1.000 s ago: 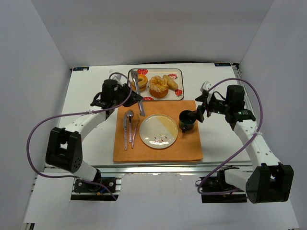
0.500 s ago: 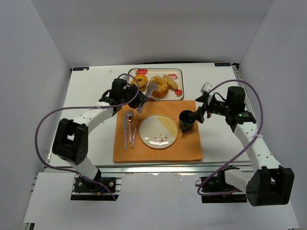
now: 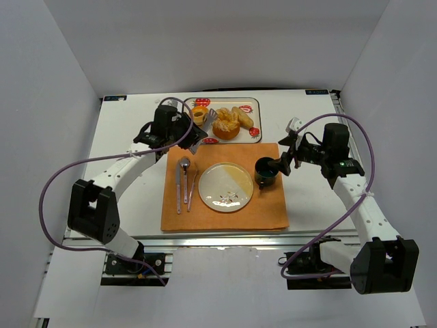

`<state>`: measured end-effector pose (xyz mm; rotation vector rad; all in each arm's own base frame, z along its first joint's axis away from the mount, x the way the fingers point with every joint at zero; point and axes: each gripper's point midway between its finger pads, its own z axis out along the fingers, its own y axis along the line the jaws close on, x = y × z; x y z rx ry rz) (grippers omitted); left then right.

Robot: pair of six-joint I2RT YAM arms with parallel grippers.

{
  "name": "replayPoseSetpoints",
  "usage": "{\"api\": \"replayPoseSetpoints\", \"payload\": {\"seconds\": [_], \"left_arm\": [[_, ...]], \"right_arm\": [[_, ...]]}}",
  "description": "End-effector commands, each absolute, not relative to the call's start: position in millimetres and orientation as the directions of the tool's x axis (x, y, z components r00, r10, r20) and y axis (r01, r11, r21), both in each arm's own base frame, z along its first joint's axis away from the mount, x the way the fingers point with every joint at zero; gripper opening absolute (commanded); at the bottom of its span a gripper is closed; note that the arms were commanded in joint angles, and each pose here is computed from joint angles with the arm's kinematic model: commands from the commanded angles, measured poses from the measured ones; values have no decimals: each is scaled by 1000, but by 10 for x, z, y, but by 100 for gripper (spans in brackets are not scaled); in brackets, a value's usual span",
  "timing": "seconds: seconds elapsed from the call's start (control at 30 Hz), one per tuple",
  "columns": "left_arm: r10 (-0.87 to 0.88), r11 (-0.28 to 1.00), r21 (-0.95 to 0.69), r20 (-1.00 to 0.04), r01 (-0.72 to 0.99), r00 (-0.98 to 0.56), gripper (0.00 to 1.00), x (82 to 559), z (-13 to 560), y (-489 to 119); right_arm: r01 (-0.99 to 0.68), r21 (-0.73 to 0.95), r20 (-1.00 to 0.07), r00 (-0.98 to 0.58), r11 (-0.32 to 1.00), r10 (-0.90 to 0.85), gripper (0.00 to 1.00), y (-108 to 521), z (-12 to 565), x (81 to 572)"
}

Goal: Place the bread

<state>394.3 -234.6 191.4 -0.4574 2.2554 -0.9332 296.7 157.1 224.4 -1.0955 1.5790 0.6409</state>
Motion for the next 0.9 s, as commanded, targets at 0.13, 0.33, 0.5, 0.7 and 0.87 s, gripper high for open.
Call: {"api": "replayPoseSetpoints", "payload": {"seconds": [0.13, 0.33, 0.5, 0.7, 0.87], "left_arm": [[-524, 710, -702, -464, -65, -715, 48, 3879, 2032, -2285], [-490, 748, -660, -479, -69, -728, 51, 4033, 1960, -2329], [-484, 746, -663, -484, -55, -729, 53, 4148, 1970, -2393], [-464, 758, -649, -470, -63, -751, 55, 4196, 1831, -2441], [-456, 753, -657, -465, -50, -759, 55, 4243, 1832, -2502]], "right_arm": [[-891, -148, -951, 10, 429, -308, 89, 1584, 2312, 2986], [-890, -152, -951, 13, 429, -310, 89, 1580, 2298, 2971], [-887, -157, -950, 15, 435, -313, 89, 1569, 2288, 2954], [-884, -162, -949, 18, 439, -316, 89, 1554, 2272, 2948], [-886, -157, -950, 14, 437, -312, 89, 1558, 2271, 2950]]}}
